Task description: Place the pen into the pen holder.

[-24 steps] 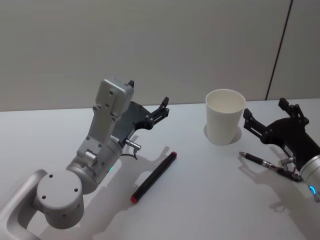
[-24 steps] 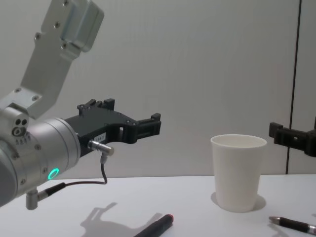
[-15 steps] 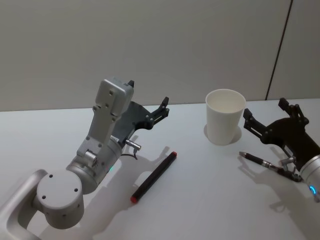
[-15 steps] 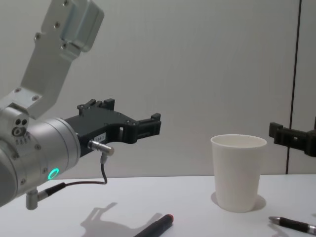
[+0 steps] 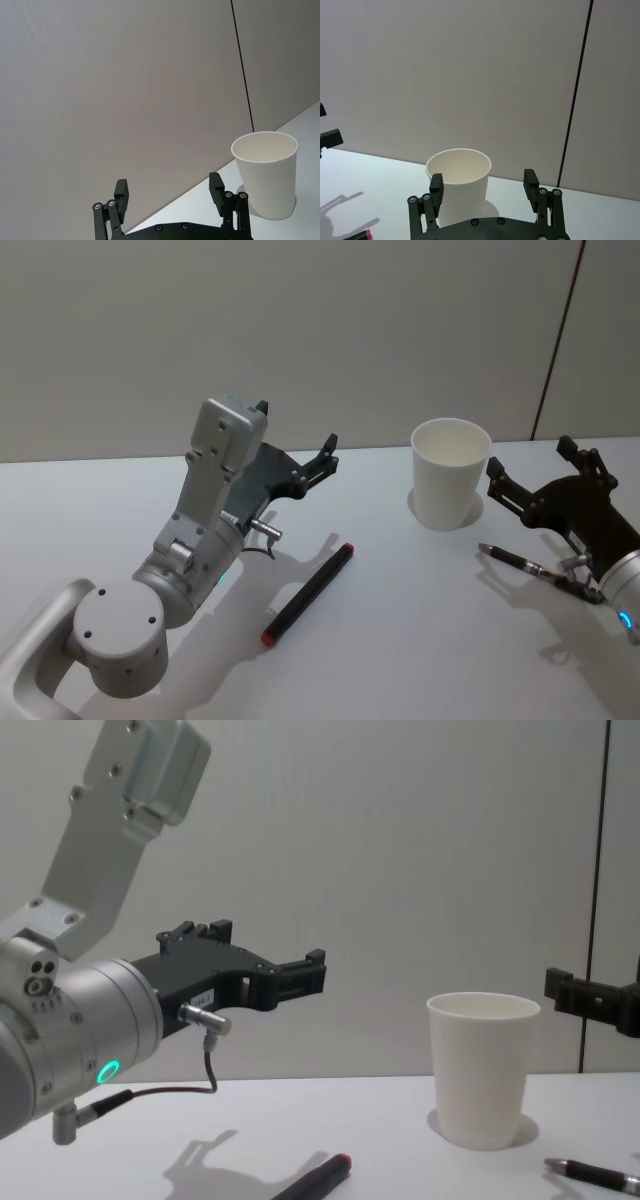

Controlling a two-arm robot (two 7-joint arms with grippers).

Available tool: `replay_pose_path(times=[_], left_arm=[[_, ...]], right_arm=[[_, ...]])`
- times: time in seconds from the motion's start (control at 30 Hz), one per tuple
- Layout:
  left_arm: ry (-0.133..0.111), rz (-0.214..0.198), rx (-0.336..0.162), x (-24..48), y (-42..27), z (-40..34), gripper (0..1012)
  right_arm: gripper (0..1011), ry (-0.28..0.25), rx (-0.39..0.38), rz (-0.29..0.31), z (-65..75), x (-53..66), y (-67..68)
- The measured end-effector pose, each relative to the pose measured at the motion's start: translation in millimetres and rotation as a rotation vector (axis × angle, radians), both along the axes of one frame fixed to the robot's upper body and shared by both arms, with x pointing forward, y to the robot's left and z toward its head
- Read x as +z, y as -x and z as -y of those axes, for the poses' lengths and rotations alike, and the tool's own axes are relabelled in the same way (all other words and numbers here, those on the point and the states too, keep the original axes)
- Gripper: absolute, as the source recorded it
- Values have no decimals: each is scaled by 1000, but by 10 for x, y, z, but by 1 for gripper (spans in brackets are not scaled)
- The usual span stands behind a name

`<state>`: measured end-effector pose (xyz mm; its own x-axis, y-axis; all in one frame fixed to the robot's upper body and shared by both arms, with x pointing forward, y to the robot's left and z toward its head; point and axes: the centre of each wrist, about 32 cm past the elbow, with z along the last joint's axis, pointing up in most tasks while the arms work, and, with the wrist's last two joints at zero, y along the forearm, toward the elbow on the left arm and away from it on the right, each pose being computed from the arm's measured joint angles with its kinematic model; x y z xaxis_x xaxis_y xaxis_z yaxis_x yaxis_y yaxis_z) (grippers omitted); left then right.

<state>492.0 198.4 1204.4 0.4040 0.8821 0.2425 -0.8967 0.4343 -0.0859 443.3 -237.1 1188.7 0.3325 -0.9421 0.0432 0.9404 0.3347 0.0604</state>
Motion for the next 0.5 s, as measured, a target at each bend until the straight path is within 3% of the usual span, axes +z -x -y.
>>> replay_pose_path(times=[0.5], left_arm=[[0, 0, 0, 0, 0, 0, 1001]], right_arm=[[1001, 6, 0, -1, 24, 4, -2]])
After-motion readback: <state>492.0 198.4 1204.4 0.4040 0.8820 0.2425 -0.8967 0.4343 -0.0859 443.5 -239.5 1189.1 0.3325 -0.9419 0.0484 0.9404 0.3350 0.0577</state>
